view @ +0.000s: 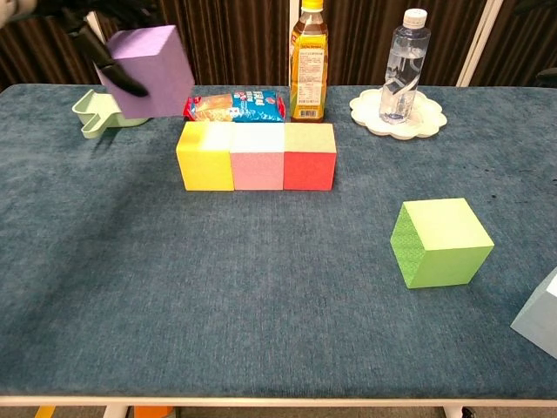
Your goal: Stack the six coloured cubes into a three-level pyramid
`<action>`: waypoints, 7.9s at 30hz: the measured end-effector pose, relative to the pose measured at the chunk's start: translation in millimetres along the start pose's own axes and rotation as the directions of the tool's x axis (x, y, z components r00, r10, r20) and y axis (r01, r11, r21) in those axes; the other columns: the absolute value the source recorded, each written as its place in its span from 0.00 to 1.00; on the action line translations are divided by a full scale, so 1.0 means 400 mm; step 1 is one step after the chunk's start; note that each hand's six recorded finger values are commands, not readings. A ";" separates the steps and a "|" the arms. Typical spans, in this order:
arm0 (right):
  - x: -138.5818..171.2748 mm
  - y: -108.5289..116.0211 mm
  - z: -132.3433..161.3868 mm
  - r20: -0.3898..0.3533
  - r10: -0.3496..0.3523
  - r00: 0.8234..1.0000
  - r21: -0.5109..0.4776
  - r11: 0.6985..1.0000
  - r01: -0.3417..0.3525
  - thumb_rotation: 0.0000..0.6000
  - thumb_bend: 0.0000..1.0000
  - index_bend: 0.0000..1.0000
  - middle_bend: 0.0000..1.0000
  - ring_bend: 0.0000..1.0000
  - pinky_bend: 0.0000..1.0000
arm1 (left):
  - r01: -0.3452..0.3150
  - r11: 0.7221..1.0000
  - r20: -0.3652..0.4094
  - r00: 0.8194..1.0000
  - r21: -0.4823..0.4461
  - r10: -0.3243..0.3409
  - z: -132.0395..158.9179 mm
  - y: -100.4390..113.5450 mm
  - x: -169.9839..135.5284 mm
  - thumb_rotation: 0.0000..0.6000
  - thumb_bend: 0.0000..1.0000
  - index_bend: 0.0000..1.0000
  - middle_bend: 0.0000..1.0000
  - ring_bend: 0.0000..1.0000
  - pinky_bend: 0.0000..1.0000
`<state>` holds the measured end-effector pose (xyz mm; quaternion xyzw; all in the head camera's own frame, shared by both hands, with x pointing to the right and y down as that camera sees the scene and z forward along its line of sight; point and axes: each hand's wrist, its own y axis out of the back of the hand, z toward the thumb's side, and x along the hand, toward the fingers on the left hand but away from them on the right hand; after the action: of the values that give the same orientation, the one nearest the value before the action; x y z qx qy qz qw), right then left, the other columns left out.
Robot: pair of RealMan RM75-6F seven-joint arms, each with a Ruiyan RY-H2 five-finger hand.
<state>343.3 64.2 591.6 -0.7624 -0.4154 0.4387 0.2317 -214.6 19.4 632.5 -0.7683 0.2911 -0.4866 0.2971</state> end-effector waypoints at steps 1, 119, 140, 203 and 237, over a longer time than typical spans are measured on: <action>0.000 0.000 -0.001 0.000 0.000 1.000 -0.002 1.000 0.000 1.00 0.17 0.00 0.12 0.00 0.00 | 0.008 1.000 0.000 1.000 0.008 -0.008 0.016 0.002 0.010 1.00 0.10 0.33 0.44 0.35 0.13; -0.010 0.011 -0.057 0.052 -0.008 0.999 -0.020 1.000 0.009 1.00 0.17 0.00 0.12 0.00 0.00 | 0.141 0.985 -0.087 0.987 0.097 -0.133 0.186 -0.129 0.153 1.00 0.04 0.07 0.20 0.26 0.13; 0.081 -0.049 -0.047 -0.017 0.100 0.995 -0.021 0.995 -0.101 1.00 0.19 0.00 0.18 0.00 0.00 | -0.132 0.991 -0.086 0.988 -0.035 0.128 0.017 0.032 -0.054 1.00 0.04 0.07 0.15 0.20 0.12; -0.047 -0.169 0.136 -0.269 0.134 0.954 0.055 0.991 -0.123 1.00 0.10 0.19 0.43 0.03 0.00 | -0.176 0.980 -0.200 0.967 -0.090 0.155 -0.246 -0.030 -0.284 1.00 0.04 0.08 0.15 0.19 0.12; -0.402 -0.269 0.392 -0.260 0.303 0.917 0.211 0.944 -0.253 1.00 0.10 0.19 0.40 0.02 0.00 | -0.181 0.979 -0.203 0.966 -0.091 0.160 -0.265 -0.059 -0.291 1.00 0.04 0.08 0.15 0.19 0.12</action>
<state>118.5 -13.2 666.1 -0.8466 -0.2244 0.3855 0.2903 -350.0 102.1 620.3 -0.7043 0.4096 -0.5153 0.2658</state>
